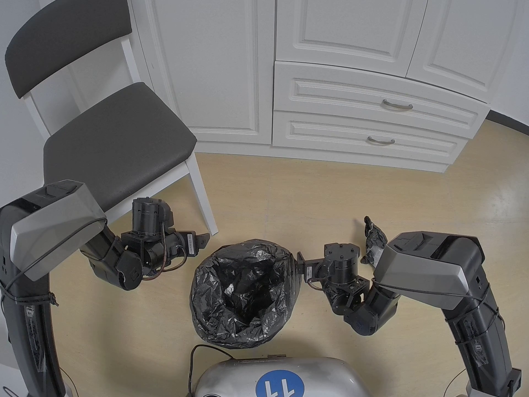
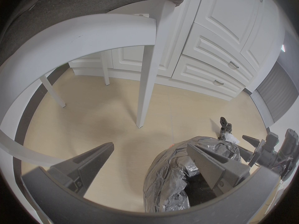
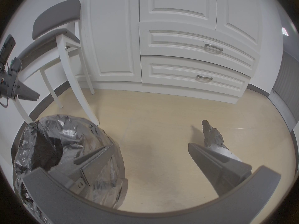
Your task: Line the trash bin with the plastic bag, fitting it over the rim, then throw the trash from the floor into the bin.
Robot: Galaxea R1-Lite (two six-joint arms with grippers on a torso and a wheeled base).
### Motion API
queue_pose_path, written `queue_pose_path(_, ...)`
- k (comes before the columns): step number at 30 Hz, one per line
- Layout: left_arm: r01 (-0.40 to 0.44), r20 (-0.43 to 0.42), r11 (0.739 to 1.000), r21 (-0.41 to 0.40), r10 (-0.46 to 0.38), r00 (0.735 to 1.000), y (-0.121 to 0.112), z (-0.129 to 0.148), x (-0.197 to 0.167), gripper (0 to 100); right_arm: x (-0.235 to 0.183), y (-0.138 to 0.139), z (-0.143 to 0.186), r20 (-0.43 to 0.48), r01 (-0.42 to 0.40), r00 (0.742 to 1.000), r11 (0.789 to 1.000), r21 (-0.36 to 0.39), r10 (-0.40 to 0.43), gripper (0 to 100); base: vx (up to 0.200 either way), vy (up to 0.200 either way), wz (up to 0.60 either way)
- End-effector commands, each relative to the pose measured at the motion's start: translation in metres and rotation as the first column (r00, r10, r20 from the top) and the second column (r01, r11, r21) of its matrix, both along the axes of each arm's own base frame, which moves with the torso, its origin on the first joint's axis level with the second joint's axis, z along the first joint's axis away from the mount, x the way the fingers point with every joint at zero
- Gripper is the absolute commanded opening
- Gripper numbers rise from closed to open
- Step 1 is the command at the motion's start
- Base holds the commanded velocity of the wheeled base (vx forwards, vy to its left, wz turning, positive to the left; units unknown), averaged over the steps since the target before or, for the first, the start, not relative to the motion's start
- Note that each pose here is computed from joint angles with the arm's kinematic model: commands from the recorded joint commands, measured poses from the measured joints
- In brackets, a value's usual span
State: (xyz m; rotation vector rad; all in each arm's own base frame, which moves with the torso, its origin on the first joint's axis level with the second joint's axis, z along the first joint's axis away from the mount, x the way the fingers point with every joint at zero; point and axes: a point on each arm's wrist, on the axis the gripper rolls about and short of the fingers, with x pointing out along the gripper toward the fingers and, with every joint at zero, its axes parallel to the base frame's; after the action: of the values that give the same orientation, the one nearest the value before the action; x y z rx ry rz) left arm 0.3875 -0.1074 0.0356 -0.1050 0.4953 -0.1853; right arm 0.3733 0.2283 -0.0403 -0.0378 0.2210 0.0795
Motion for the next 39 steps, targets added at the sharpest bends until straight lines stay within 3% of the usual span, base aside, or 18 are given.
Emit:
queue_pose_path(1, -0.001, 0.002, 1.0, -0.001, 0.001, 1.0, 0.0, 0.001, 0.0, 100, -0.001, 0.001, 0.017, 0.033, -0.002, 0.999, 1.0, 0.024, 0.001, 100, 0.0, 0.0, 0.0)
queue_pose_path(8, -0.001, 0.001, 1.0, 0.0, 0.001, 1.0, 0.0, 0.0, 0.0, 100, -0.02, 0.023, 0.014, 0.054, -0.064, 0.997, 0.997, 0.038, 0.062, 100, 0.0, 0.0, 0.0)
queue_pose_path(20, 0.001, 0.001, 1.0, 0.001, -0.001, 1.0, 0.0, 0.0, 0.0, 100, -0.003, 0.012, -0.018, 0.015, -0.026, 1.0, 1.0, 0.013, 0.026, 100, 0.0, 0.0, 0.0)
queue_pose_path(30, 0.0, 0.001, 1.0, 0.0, 0.0, 1.0, 0.0, 0.0, 0.0, 100, -0.004, 0.012, -0.018, 0.013, -0.034, 0.999, 0.999, 0.013, 0.034, 100, 0.0, 0.0, 0.0)
queue_pose_path(39, 0.002, 0.018, 1.0, -0.008, -0.002, 1.0, 0.0, 0.004, -0.002, 100, -0.012, 0.007, 0.005, 0.023, -0.041, 0.999, 0.999, 0.021, 0.041, 100, 0.0, 0.0, 0.0)
